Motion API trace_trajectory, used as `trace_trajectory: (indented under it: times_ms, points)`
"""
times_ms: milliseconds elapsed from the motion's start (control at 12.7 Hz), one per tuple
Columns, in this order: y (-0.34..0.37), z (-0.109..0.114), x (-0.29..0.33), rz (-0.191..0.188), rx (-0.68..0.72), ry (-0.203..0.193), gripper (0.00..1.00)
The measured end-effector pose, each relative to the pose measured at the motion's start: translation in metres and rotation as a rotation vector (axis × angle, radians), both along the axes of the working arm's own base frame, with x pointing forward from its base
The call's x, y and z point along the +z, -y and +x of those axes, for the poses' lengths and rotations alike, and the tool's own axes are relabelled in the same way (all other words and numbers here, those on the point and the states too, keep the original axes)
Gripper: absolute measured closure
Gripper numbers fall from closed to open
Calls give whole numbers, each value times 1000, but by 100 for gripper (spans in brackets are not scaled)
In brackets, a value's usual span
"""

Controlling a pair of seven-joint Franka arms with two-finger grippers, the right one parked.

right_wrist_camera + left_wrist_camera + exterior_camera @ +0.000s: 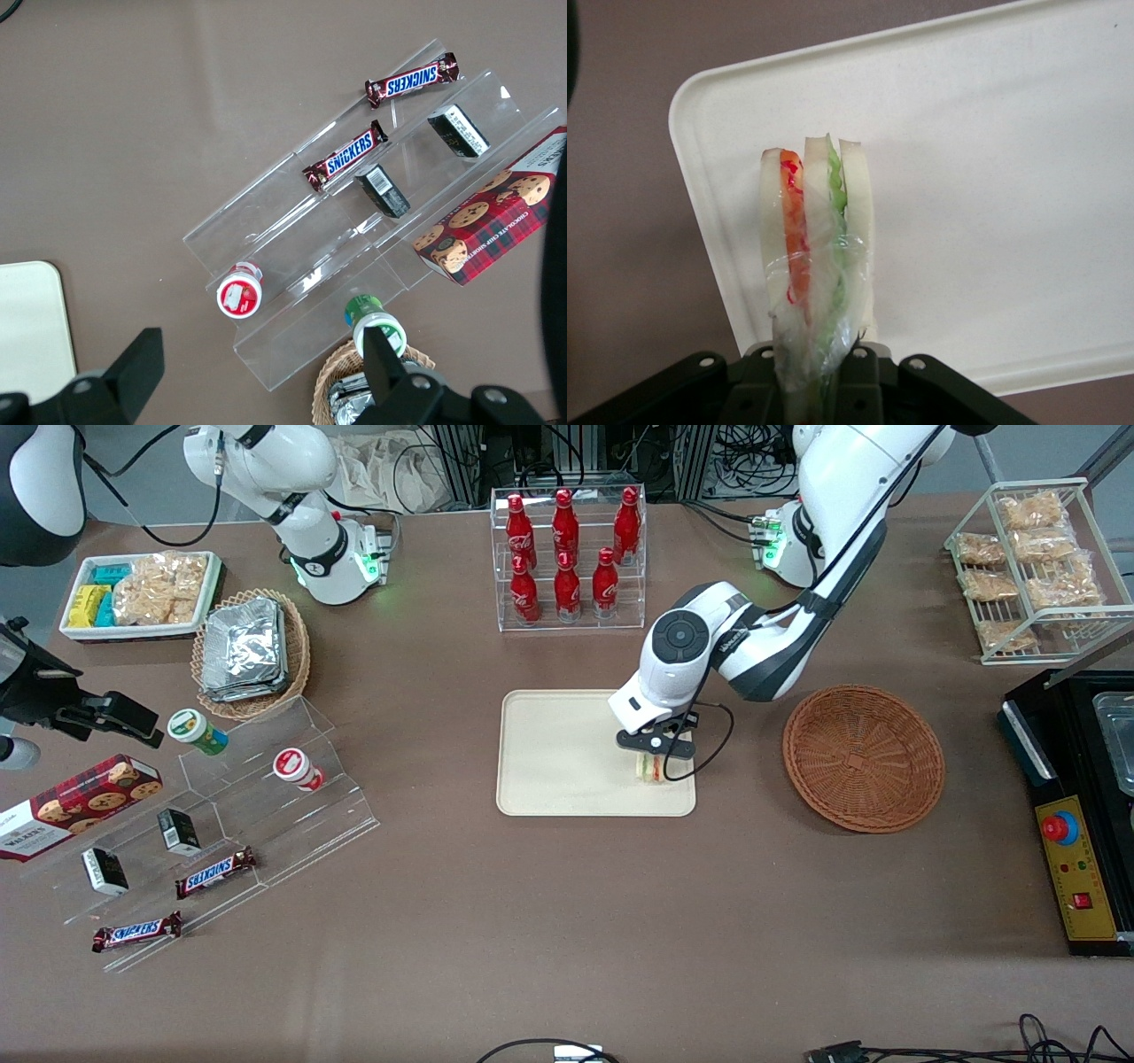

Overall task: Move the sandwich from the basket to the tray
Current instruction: 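Carry the sandwich over the white tray and lower it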

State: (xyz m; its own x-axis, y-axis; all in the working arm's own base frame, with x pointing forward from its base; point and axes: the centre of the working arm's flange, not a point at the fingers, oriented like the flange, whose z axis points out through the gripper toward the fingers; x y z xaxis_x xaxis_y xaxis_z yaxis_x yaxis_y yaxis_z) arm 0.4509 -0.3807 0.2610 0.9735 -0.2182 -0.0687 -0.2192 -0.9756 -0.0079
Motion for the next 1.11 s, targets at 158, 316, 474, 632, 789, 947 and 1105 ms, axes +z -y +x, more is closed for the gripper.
trace_trajectory:
  times_ms: [158, 316, 474, 632, 789, 947, 1105]
  points:
    - [4, -4, -16, 26, -5, 8, 82]
    - [12, -12, -33, 30, -3, 11, 82]
    - [14, -15, -43, 32, -1, 0, 82]
    - [15, -15, -45, 31, 0, -2, 80]
    - [15, -15, -45, 32, 7, -2, 61]
    - [15, -15, -45, 34, 25, -2, 41]
    - [15, -13, -43, 33, 56, 4, 19]
